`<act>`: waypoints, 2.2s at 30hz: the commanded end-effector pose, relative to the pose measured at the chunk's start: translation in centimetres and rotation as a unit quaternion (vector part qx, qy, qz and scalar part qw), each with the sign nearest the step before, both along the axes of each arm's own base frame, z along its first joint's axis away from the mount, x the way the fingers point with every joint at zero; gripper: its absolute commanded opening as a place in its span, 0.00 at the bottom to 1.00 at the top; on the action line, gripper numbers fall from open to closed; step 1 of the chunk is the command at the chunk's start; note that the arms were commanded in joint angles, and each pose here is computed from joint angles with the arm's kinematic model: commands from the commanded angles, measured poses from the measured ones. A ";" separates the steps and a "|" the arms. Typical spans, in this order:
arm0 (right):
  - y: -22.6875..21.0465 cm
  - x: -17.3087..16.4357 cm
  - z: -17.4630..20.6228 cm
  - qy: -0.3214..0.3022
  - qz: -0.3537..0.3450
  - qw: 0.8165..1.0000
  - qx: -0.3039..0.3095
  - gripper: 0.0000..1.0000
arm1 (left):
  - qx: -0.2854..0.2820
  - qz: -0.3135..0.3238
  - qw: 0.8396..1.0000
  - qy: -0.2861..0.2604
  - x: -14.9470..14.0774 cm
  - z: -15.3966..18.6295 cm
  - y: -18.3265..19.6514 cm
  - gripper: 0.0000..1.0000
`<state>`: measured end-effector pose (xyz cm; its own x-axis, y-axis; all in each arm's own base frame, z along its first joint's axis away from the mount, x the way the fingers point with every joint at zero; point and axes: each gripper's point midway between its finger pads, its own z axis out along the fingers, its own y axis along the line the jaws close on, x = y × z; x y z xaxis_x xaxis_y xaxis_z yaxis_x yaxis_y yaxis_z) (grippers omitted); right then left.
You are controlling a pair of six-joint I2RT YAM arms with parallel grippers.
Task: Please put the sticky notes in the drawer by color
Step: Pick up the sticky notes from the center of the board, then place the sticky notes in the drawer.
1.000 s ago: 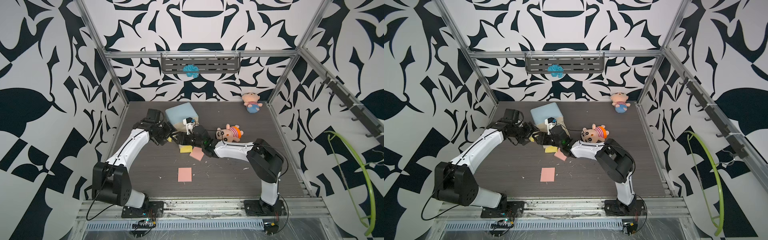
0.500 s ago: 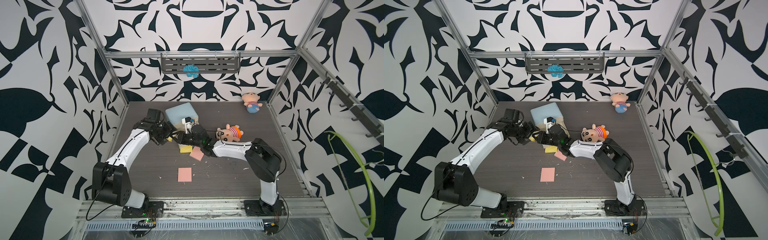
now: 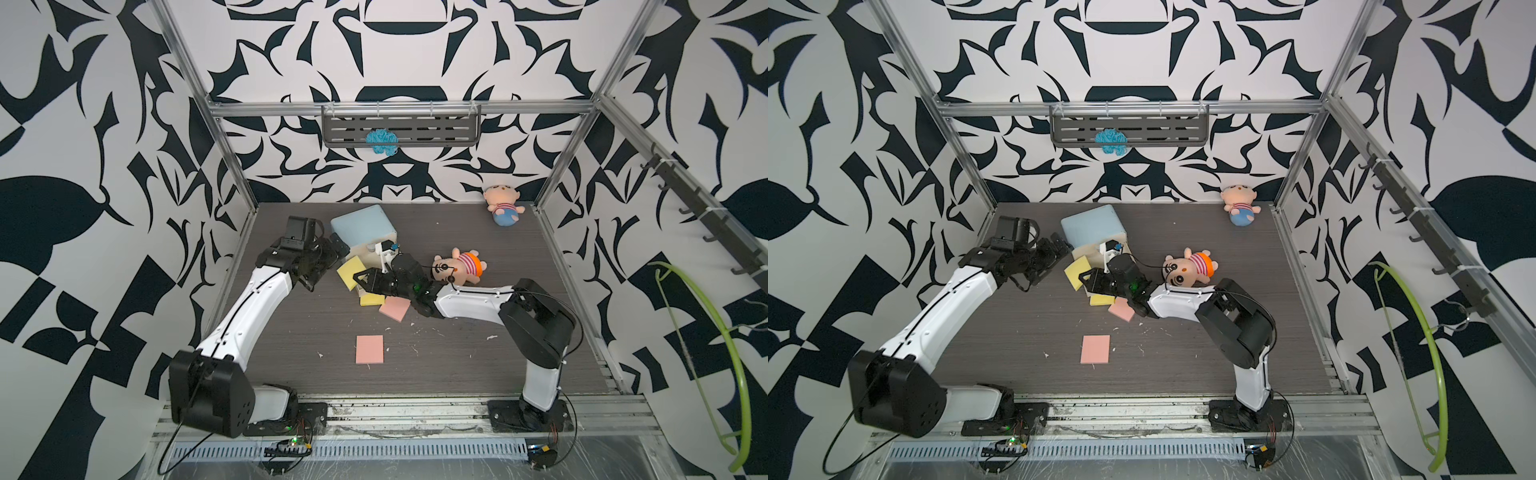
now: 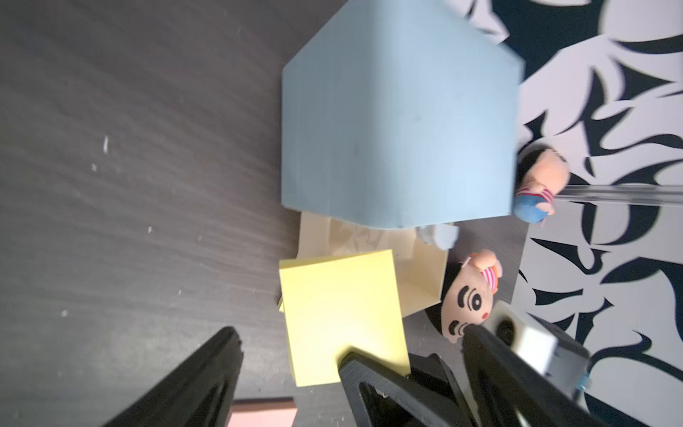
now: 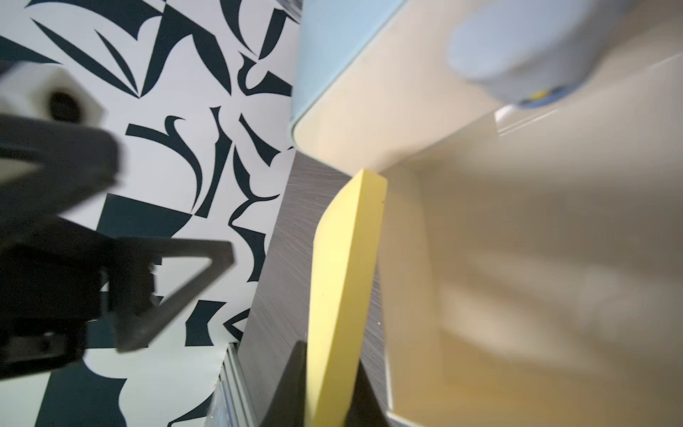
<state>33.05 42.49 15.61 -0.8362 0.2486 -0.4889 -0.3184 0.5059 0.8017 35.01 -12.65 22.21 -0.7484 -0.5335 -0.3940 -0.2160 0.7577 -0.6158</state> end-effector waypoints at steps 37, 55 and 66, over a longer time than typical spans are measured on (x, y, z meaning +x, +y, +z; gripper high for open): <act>-6.4 2.9 1.8 -0.048 -0.051 0.984 -0.164 0.82 | 0.129 -0.293 0.918 -0.233 -3.2 1.6 -3.3 0.99; -11.6 -2.1 -0.1 -0.189 0.007 0.955 -0.230 0.68 | 0.019 -0.010 0.999 -0.049 4.8 -0.9 -0.9 0.99; -9.4 -1.8 -3.9 -0.160 0.028 0.966 -0.200 0.60 | 0.026 0.004 0.999 0.024 8.3 -2.9 -2.0 0.99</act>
<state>30.25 31.24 9.19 -0.6719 -0.1154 -0.7316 -0.5232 0.7731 0.3586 43.63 -14.59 19.83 -0.7498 -0.5098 -0.4219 -0.2095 0.7877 -0.5794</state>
